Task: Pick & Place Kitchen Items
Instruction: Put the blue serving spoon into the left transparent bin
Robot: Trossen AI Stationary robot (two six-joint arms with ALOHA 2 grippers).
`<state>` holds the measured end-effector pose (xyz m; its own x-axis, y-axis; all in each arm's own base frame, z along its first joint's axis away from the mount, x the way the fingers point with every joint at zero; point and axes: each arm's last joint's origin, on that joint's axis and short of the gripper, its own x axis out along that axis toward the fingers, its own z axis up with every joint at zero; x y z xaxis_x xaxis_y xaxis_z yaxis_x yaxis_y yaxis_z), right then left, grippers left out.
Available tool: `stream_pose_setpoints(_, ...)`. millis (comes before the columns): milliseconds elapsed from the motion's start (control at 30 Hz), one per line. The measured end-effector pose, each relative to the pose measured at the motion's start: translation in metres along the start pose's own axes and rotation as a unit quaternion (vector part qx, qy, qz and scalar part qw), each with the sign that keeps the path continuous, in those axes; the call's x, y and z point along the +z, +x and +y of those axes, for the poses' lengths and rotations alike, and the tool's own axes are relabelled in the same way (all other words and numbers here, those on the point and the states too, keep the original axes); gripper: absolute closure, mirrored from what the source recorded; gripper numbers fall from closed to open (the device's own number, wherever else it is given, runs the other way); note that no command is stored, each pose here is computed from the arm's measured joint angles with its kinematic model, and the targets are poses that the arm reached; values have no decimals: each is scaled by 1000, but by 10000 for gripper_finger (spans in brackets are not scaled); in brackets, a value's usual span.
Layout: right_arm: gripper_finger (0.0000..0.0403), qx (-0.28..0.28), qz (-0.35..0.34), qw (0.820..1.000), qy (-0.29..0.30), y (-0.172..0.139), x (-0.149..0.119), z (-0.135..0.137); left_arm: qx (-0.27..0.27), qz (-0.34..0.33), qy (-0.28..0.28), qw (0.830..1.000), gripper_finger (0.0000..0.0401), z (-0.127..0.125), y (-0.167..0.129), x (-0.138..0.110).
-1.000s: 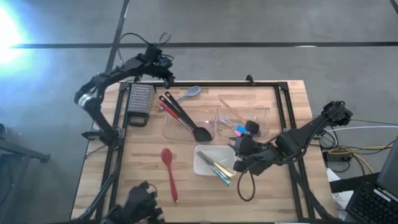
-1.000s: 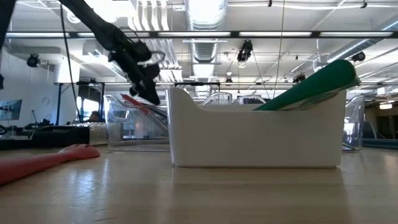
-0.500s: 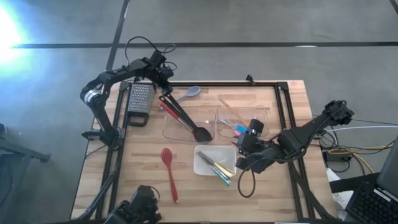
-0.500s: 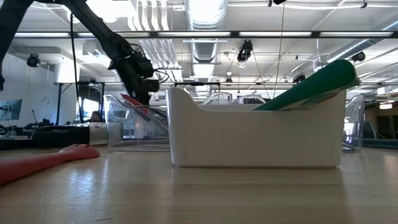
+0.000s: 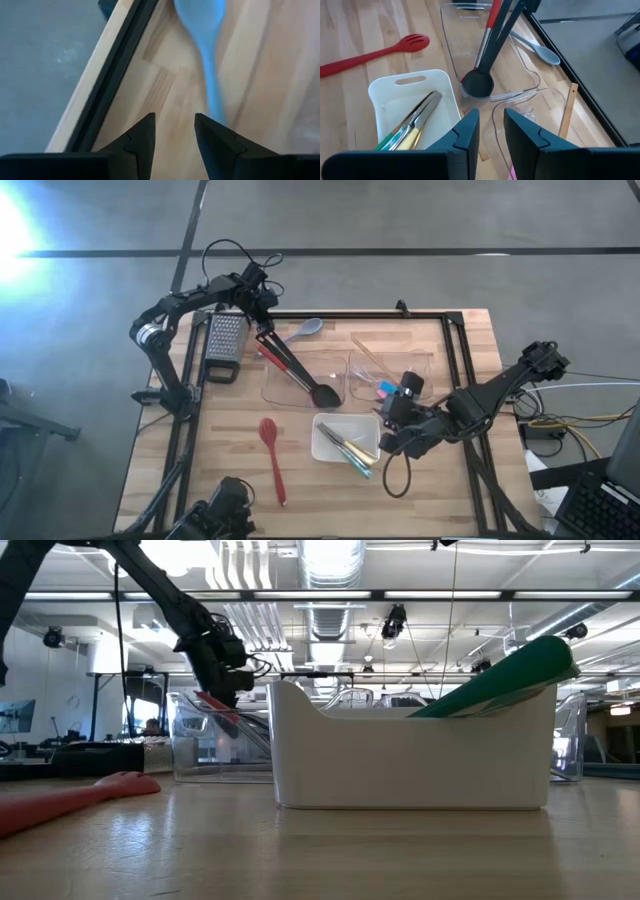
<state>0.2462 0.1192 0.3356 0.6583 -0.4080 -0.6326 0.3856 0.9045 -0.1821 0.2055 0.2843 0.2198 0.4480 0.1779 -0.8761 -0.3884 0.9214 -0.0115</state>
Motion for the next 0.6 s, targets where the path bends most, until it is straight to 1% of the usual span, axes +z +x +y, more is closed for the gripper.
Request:
stream_pose_setpoints(67,320,0,0,1000,0,0,0,0,20,15,11,1000,260,4,2,-4)
stream_pose_setpoints(133,317,0,0,1000,0,0,0,0,25,3,1,1000,262,12,4,-5)
stream_pose_setpoints(167,315,0,0,1000,0,0,0,0,19,-11,-12,1000,263,17,6,-5)
stream_pose_setpoints(233,311,0,0,1000,0,0,0,0,-11,-44,-38,998,263,23,10,-5)
stream_pose_setpoints(300,308,0,0,1000,0,0,0,0,-37,-61,-48,996,263,26,15,-4)
stream_pose_setpoints(333,306,-1,0,1000,1,0,0,-1,-41,-62,-47,996,263,26,17,-1)
stream_pose_setpoints(467,302,-1,0,1000,1,0,0,-1,-38,-78,-36,996,266,28,11,18)
stream_pose_setpoints(600,306,-2,0,1000,1,1,1,-1,-45,-61,-35,997,270,26,-1,47)
